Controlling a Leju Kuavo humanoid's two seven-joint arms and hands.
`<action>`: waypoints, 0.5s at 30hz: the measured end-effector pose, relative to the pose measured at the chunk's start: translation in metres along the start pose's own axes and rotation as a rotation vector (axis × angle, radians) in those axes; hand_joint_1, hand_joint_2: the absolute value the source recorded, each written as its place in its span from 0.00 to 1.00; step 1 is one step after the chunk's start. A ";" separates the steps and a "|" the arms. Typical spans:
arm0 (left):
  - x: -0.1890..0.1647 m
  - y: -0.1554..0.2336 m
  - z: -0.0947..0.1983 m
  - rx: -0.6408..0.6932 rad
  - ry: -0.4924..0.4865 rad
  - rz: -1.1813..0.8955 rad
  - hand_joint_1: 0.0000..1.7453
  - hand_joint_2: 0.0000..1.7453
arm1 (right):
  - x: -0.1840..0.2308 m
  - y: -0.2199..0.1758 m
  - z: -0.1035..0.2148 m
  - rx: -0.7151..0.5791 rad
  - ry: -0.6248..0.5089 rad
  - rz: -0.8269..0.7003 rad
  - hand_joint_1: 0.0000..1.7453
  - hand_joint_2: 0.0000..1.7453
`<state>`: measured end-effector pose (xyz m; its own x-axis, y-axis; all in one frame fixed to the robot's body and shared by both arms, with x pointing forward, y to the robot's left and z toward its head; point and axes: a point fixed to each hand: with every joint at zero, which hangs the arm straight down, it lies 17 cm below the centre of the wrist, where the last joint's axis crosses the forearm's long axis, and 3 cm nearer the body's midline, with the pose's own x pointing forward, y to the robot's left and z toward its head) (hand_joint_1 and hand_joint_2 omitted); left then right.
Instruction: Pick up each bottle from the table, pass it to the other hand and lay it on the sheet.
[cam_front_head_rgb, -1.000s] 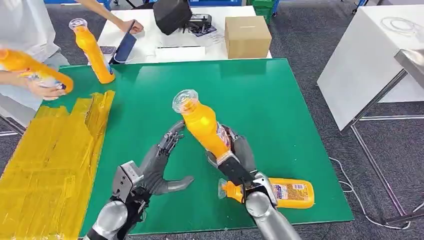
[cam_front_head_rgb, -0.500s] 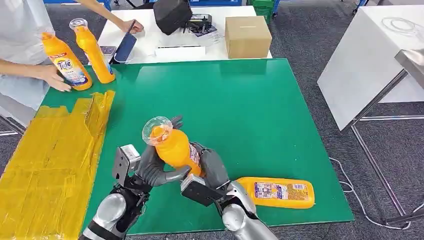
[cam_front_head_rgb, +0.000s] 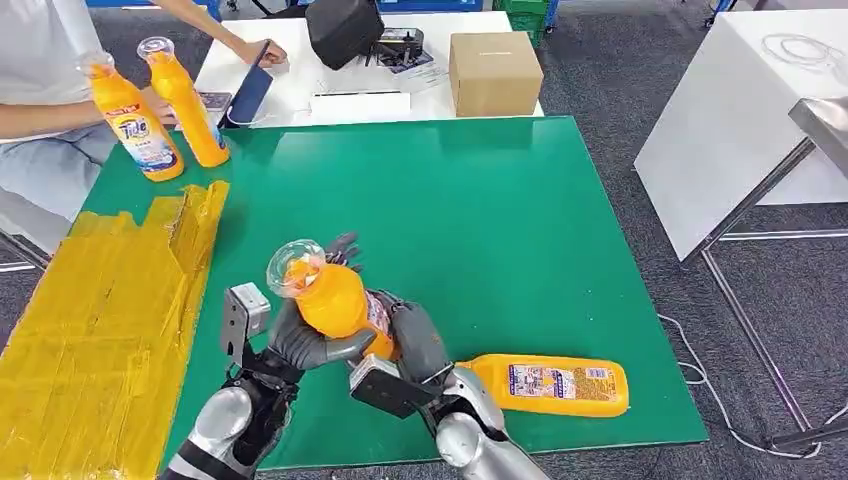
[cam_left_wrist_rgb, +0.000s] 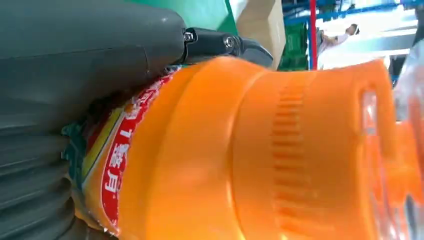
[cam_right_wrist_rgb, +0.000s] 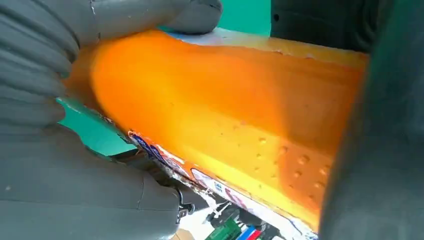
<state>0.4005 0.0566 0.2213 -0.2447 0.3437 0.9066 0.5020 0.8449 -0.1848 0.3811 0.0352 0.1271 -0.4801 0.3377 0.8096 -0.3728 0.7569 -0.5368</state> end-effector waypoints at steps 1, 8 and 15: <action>0.000 0.001 0.000 0.006 -0.001 0.003 0.11 1.00 | 0.000 0.001 0.000 0.002 0.000 0.001 0.99 1.00; 0.013 0.013 0.003 0.091 -0.073 0.023 1.00 1.00 | 0.000 0.003 -0.003 0.010 0.002 0.001 0.99 1.00; 0.039 0.025 0.009 0.189 -0.176 0.033 1.00 1.00 | 0.008 0.000 -0.011 -0.008 -0.017 -0.020 1.00 1.00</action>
<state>0.3964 0.0951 0.2487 -0.3797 0.4247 0.8219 0.3522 0.8879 -0.2961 0.3856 0.0439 0.1366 -0.4862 0.3131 0.8158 -0.3760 0.7678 -0.5188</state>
